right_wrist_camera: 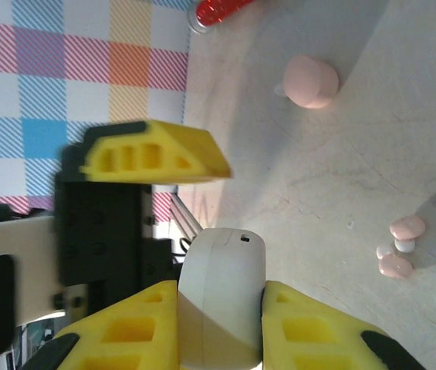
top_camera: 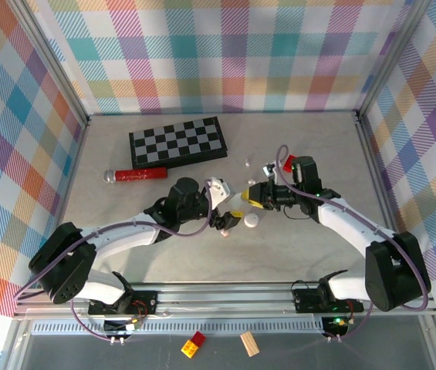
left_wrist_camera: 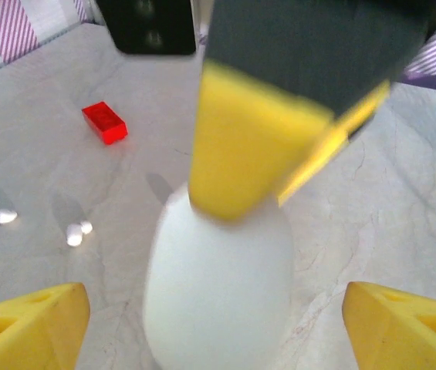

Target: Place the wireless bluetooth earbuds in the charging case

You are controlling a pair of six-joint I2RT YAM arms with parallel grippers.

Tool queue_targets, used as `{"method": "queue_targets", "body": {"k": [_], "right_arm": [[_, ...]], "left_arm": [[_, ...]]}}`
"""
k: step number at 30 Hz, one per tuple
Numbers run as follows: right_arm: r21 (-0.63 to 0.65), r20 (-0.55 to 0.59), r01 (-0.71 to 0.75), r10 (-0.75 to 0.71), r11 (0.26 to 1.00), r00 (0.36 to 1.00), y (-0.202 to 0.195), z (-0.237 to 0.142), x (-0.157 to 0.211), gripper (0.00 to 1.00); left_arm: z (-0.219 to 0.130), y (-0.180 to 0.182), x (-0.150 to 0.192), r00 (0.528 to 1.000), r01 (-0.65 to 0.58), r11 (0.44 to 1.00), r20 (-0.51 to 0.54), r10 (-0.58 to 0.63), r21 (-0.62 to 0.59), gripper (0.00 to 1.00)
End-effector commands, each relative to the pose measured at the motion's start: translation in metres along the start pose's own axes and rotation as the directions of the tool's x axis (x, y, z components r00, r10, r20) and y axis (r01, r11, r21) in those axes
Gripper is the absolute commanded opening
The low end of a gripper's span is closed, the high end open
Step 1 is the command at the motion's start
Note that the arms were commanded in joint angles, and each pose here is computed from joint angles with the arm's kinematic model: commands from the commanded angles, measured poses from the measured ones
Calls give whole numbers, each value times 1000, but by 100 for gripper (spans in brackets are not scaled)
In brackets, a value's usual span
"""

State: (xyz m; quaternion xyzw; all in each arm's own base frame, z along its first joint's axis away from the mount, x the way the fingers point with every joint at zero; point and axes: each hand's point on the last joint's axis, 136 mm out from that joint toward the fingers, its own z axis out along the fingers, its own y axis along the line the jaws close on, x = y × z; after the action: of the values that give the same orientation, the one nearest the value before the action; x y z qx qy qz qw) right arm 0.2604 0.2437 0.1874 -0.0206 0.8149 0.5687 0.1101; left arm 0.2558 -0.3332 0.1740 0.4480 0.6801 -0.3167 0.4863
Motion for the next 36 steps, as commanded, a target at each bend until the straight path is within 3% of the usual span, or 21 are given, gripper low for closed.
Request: {"method": "queue_targets", "body": {"k": [1, 6, 12, 18, 23, 36], "right_arm": [[-94, 16, 13, -12, 996, 1000, 20, -12, -5, 18], [-173, 59, 29, -19, 984, 998, 38, -25, -17, 18], [-240, 97, -12, 36, 971, 995, 45, -34, -28, 16], [-296, 102, -12, 44, 955, 994, 55, -38, -29, 18], [-311, 129, -5, 47, 951, 991, 62, -42, -31, 16], [-352, 153, -9, 67, 936, 986, 74, -47, -38, 15]], "left_arm": [[-12, -3, -35, 981, -24, 1000, 190, 21, 13, 89], [-15, -1, -54, 952, -15, 1000, 305, 11, 12, 90], [-25, 17, -64, 871, 0, 1000, 491, -9, 19, 85], [-10, 23, -66, 873, 40, 987, 475, -109, 153, 78], [-10, 23, -71, 870, -17, 991, 490, -50, 131, 78], [-3, 19, -86, 855, -107, 981, 519, 8, 160, 67]]}}
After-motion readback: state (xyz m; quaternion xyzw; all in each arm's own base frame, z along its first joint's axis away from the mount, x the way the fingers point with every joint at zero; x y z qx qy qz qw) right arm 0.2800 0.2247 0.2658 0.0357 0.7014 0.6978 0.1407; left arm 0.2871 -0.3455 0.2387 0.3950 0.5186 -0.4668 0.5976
